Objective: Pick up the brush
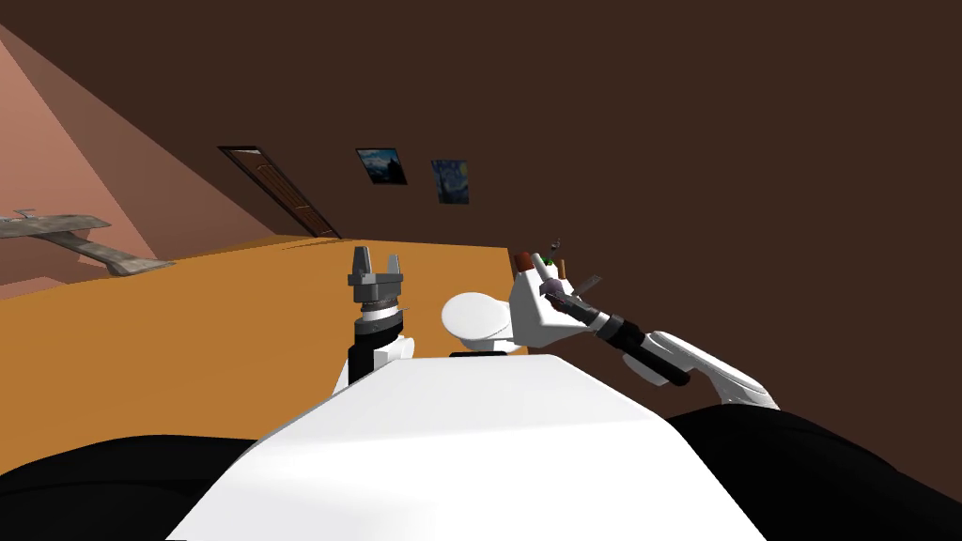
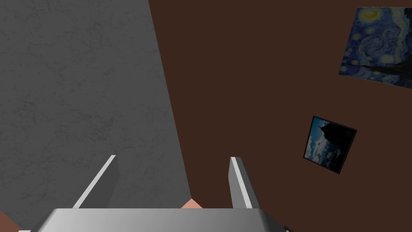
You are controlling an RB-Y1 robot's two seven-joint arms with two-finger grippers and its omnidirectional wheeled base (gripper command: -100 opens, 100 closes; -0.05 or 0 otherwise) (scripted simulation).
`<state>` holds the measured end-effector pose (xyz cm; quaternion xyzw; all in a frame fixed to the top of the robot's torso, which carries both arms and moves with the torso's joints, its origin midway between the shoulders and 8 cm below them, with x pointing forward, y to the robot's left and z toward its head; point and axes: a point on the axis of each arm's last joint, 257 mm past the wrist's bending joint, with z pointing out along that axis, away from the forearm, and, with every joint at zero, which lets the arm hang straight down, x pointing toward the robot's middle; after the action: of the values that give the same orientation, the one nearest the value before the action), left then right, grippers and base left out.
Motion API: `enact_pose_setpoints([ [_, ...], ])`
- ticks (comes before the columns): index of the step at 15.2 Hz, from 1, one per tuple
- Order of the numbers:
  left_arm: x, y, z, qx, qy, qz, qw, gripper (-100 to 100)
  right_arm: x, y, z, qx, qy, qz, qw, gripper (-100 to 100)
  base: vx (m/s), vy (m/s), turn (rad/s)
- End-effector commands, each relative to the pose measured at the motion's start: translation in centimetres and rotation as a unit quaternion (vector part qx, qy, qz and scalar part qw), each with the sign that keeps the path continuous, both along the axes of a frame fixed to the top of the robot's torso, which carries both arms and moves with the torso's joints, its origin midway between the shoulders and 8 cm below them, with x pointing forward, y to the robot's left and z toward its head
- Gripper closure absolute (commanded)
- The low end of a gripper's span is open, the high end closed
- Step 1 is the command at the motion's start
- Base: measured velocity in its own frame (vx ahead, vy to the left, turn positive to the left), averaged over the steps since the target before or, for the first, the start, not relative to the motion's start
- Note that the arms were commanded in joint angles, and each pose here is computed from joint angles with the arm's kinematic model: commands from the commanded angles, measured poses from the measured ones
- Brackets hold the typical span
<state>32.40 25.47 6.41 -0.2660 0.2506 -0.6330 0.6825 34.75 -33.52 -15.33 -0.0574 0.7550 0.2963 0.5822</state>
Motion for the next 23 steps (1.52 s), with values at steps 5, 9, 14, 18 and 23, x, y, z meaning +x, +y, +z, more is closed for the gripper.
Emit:
enact_pose_setpoints([
  [5,0.0,0.0,0.0,0.0,0.0,0.0,1.0,0,-0.3,-1.9,-1.3,-0.074,0.033,0.025,0.9964,-100,0.008,0.029,-0.009],
  [9,0.0,0.0,0.0,0.0,0.0,0.0,1.0,0,-0.4,-2.7,-1.8,-0.116,0.05,0.043,0.9911,-100,0.005,0.017,-0.007],
  [14,0.0,0.0,0.0,0.0,0.0,0.0,1.0,0,-0.6,-4.4,-2.8,-0.173,0.077,0.062,0.9799,-100,0.003,0.017,-0.009],
  [18,0.0,0.0,0.0,0.0,0.0,0.0,1.0,0,-0.5,-5.1,-3.1,-0.211,0.093,0.082,0.9695,-100,0.002,0.012,-0.007],
  [23,0.0,0.0,0.0,0.0,0.0,0.0,1.0,0,-0.3,-5.7,-3.3,-0.254,0.108,0.107,0.9552,-100,0.001,0.008,-0.011],
])
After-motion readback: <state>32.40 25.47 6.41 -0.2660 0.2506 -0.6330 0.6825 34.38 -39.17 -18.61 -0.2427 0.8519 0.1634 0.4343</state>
